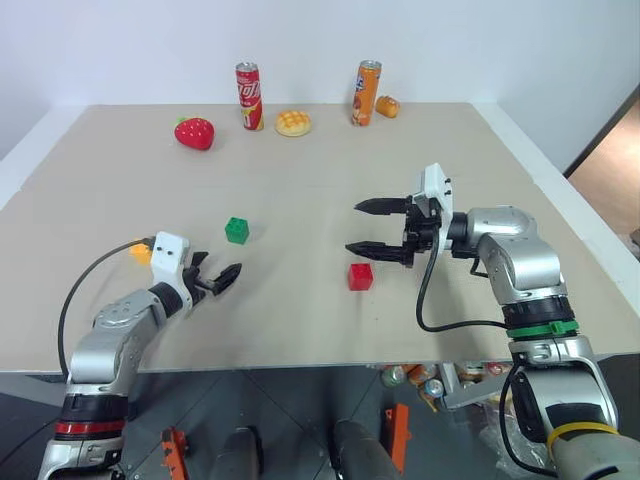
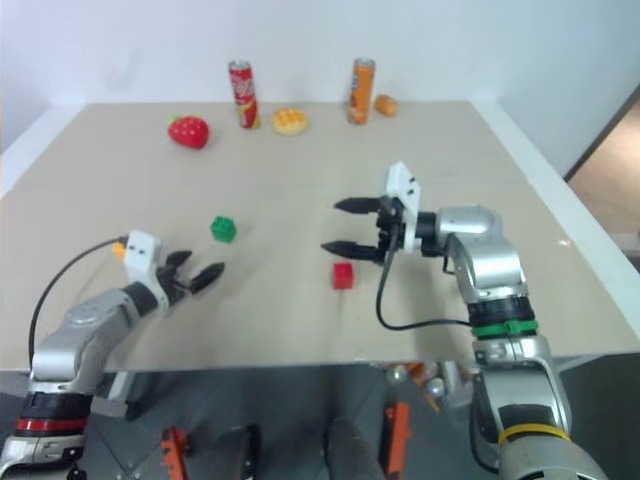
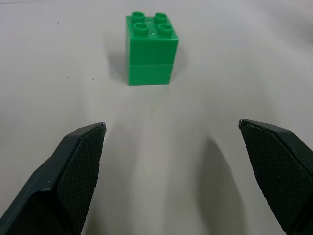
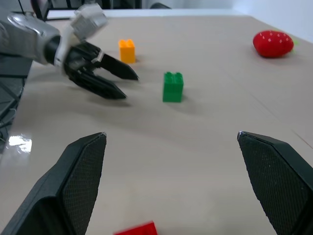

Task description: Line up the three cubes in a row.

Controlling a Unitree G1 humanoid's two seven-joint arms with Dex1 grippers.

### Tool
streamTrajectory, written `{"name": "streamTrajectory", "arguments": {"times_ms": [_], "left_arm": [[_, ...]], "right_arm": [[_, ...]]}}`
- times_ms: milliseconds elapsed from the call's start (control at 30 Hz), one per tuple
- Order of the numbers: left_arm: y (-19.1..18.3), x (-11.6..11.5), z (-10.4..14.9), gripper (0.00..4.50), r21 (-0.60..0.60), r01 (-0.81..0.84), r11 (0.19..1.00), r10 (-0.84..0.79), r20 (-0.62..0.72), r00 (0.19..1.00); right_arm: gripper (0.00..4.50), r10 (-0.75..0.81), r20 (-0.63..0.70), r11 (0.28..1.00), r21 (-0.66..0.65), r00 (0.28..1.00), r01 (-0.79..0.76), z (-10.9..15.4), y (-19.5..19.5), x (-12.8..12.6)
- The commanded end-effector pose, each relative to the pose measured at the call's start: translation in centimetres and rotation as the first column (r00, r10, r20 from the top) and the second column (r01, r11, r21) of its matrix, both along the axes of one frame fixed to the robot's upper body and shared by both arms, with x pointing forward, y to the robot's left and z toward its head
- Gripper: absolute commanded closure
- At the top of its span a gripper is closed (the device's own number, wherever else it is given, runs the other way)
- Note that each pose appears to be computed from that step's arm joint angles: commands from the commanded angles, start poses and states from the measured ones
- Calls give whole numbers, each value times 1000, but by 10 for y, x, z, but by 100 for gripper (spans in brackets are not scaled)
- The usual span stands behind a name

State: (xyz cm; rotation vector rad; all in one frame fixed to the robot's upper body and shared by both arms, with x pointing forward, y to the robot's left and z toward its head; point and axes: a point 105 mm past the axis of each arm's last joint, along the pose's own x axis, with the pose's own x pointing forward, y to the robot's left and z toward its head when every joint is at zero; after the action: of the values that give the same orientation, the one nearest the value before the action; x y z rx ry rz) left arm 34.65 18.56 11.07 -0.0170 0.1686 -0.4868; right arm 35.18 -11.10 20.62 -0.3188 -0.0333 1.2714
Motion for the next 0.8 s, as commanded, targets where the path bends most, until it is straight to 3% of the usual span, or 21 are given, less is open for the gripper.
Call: {"name": "streamTrajectory", "arguments": {"times_ms": [33,333,800], "left_arm": [[-9,8,9,0,19,14,1000,-15,41,999],[3,41,17,0,42,-122,992,119,86,989],[-9,65,21,0,46,-109,993,103,111,988]], "right_arm": [[3,6,16,999,45,1000,-7,7,4,-8],[3,-39,-5,998,50,999,39,2,-2,-10],[3,-52,-2,997,48,999,52,4,-7,-11]]}}
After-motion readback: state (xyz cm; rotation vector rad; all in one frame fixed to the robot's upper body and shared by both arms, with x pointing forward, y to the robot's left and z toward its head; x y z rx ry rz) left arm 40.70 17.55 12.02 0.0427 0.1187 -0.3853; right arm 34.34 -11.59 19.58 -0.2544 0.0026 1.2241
